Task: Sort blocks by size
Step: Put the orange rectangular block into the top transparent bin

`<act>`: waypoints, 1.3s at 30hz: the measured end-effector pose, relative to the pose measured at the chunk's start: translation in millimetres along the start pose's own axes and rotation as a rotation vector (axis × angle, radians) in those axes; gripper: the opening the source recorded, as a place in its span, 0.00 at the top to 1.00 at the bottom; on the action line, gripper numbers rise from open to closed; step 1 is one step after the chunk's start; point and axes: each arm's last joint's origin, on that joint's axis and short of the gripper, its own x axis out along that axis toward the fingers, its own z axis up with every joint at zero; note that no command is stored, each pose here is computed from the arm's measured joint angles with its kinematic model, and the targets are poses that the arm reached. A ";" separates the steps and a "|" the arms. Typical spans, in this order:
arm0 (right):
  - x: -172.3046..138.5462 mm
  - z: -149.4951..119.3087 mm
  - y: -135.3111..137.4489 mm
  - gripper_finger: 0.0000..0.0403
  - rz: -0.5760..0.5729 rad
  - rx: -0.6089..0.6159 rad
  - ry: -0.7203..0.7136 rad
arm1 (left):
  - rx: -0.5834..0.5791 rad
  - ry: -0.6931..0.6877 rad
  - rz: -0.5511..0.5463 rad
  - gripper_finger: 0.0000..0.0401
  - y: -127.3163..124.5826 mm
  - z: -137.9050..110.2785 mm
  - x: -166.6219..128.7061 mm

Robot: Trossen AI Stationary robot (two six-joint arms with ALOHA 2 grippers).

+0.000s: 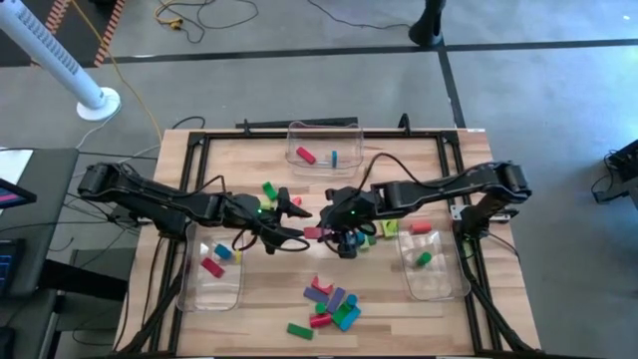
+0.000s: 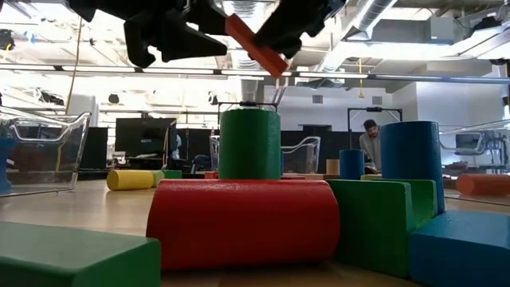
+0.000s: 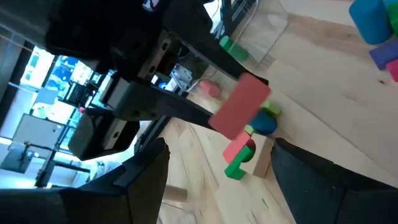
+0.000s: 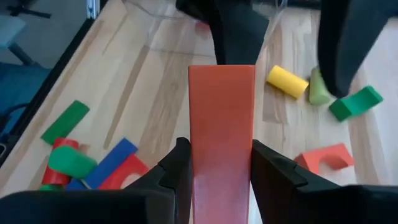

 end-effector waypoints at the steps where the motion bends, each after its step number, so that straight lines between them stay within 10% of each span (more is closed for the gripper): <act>1: 1.4 1.3 -0.2 0.62 0.001 -0.002 -0.002 | -0.006 -0.002 0.003 0.33 0.3 0.2 0.0; 32: 6.2 3.7 -22.9 0.62 0.013 0.048 -0.051 | -0.002 -0.057 -0.043 0.33 -1.1 1.6 -0.1; 39: 29.7 3.3 -28.2 0.62 0.070 0.054 -0.021 | 0.001 -0.046 -0.059 0.45 -3.0 0.3 -0.1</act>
